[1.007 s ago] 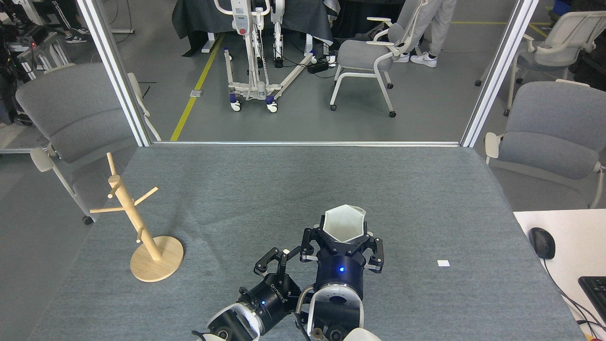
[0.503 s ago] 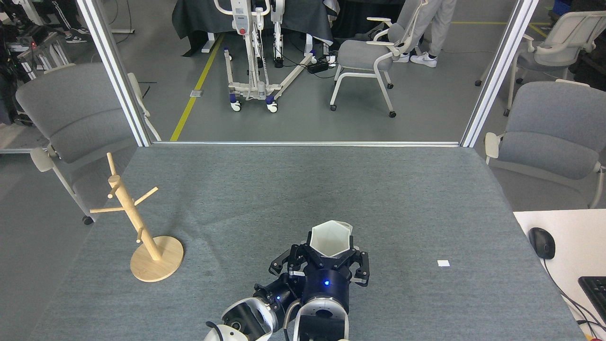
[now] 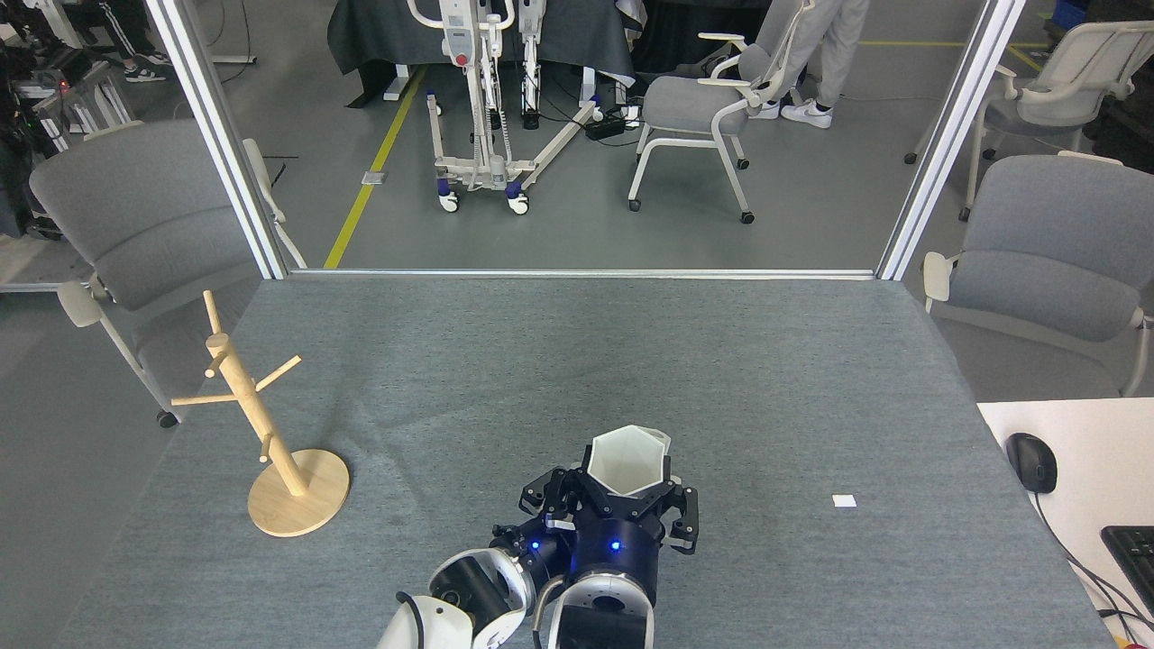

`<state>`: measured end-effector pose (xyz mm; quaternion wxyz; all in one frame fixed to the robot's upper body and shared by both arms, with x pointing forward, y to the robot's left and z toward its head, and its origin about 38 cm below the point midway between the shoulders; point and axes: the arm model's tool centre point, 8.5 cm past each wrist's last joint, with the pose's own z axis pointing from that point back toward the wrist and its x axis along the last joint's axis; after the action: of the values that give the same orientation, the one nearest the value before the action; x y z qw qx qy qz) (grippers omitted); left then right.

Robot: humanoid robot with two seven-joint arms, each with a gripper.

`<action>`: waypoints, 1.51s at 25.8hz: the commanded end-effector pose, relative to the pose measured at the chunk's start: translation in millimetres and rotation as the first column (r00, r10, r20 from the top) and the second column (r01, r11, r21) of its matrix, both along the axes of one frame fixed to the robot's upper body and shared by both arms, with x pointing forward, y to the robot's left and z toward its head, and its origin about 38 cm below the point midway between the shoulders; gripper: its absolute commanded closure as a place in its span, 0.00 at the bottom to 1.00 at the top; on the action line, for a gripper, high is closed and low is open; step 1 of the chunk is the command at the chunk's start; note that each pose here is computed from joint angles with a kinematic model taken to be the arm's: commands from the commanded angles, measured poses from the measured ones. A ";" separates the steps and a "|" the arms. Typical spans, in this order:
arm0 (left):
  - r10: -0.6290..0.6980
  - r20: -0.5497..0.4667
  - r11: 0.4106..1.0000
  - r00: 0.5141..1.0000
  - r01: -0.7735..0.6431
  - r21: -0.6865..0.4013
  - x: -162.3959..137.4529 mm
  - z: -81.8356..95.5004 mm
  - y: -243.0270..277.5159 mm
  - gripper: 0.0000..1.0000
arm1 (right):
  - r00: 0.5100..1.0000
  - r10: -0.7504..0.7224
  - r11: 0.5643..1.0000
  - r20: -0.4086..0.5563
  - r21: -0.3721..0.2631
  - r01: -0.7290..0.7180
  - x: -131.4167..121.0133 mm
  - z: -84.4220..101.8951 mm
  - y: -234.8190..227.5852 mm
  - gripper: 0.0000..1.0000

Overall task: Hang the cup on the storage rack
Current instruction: 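Grasp the white cup with the left gripper beside the right gripper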

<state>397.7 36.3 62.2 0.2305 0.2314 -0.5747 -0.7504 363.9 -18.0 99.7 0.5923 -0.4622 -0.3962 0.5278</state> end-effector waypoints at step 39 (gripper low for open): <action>-0.034 -0.034 0.983 0.999 0.028 -0.180 -1.4 20.1 10.2 1.00 | 0.958 0.057 0.996 0.281 -0.085 -0.034 3.0 7.3 5.9 0.08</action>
<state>396.3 50.4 51.2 0.2868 0.1662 -0.6141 -0.7162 365.2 -13.2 94.8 0.5349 -0.5144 -0.4275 0.5163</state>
